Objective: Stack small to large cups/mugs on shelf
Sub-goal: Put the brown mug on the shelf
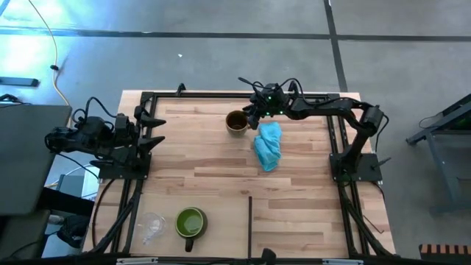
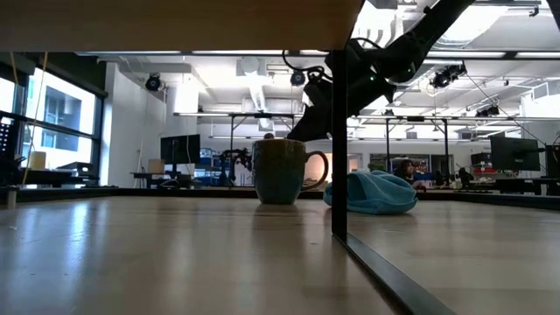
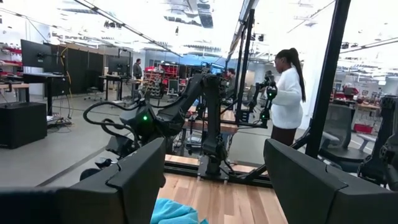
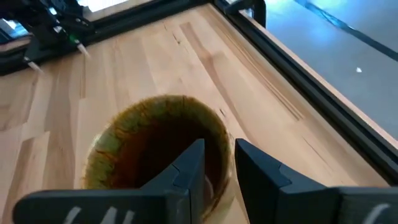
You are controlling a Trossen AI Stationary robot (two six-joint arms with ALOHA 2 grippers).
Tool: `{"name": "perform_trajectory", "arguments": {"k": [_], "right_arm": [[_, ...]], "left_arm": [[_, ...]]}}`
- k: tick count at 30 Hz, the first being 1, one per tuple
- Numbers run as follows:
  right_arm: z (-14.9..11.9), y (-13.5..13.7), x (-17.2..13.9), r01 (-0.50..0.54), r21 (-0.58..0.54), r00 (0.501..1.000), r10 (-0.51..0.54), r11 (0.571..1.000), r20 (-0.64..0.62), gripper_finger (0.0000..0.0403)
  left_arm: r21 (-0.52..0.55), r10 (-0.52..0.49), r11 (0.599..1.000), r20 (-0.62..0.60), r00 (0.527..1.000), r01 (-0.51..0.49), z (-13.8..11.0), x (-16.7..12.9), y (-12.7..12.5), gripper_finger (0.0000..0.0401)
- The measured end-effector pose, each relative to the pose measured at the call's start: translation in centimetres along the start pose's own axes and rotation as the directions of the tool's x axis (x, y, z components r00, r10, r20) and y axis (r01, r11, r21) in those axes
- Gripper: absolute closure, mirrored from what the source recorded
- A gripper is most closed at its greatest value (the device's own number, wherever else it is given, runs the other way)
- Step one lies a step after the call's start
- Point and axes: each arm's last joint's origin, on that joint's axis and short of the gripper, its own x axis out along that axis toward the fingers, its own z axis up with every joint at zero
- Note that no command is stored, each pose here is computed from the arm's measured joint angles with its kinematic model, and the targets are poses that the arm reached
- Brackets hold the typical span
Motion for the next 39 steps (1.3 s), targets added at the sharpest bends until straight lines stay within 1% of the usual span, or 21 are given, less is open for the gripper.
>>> {"name": "perform_trajectory", "arguments": {"k": [5, 12, 17, 21, 25, 35, 39], "right_arm": [[0.8, -0.1, 0.2, -0.001, -0.020, 1.000, 0.000, 1.000, -0.011, 0.0322], [2.3, -0.5, 1.8, -0.001, -0.051, 0.996, -0.004, 0.999, -0.094, 0.0322], [3.5, -0.7, 2.8, -0.018, -0.100, 0.986, 0.001, 0.995, -0.169, 0.0322], [4.0, -0.7, 3.1, -0.039, -0.130, 0.968, 0.005, 0.991, -0.250, 0.0322], [4.3, -0.8, 2.9, -0.047, -0.139, 0.963, 0.008, 0.989, -0.269, 0.0322], [4.0, -0.7, 2.8, -0.079, -0.098, 0.955, 0.047, 0.992, -0.292, 0.0322], [3.6, -0.6, 2.7, -0.084, -0.056, 0.942, 0.061, 0.995, -0.330, 0.0322]], "left_arm": [[-0.010, 0.000, 1.000, -0.002, 1.000, 0.000, 0.0, 0.0, 0.0, 0.0139], [-0.015, 0.000, 1.000, -0.002, 1.000, 0.000, 0.0, 0.0, 0.0, 0.0139], [-0.018, 0.000, 1.000, -0.002, 1.000, 0.000, 0.0, 0.0, 0.0, 0.0139], [-0.018, 0.000, 1.000, -0.003, 1.000, 0.000, 0.0, 0.0, 0.0, 0.0139], [-0.016, 0.000, 1.000, -0.008, 1.000, 0.000, -0.1, 0.0, 0.0, 0.0139], [-0.014, 0.000, 1.000, -0.009, 1.000, 0.000, -0.1, 0.0, 0.0, 0.0139], [-0.012, 0.000, 1.000, -0.009, 1.000, 0.000, -0.1, 0.0, 0.0, 0.0139]]}}
